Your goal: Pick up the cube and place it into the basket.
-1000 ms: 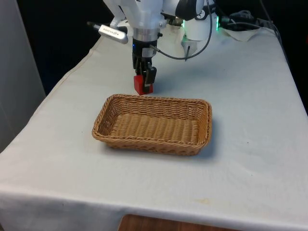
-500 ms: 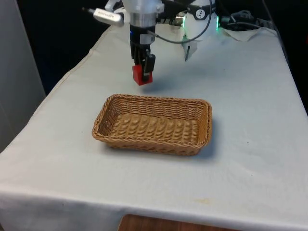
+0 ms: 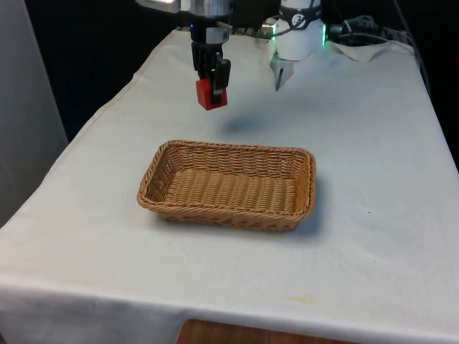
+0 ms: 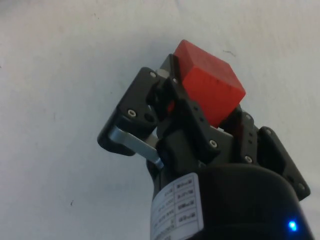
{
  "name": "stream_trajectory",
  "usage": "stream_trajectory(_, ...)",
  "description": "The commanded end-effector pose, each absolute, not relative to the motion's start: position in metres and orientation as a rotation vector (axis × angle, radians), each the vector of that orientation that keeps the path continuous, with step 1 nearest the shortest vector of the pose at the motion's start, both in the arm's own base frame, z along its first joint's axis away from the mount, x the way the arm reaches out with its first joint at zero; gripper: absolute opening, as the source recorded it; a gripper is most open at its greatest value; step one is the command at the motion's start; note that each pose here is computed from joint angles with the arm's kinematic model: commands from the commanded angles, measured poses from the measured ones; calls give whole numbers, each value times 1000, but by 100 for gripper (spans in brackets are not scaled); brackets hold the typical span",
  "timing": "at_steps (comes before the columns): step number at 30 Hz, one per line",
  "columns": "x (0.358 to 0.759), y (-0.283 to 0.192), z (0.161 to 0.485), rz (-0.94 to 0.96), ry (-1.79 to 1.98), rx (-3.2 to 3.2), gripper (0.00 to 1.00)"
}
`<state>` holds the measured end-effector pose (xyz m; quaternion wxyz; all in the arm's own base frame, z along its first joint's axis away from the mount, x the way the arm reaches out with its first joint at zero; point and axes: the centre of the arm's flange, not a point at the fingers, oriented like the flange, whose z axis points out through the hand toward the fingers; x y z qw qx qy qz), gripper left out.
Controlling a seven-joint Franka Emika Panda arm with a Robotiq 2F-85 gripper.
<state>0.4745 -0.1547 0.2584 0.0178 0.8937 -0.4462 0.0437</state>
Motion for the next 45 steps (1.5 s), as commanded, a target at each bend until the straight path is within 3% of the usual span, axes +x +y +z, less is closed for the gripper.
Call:
stream_trajectory(1,474,-156,261,136,-1384,2768,0)
stream_trajectory(32,473,-161,343,149,-1317,2829,0)
stream_trajectory(45,473,-160,364,142,-1204,2867,0)
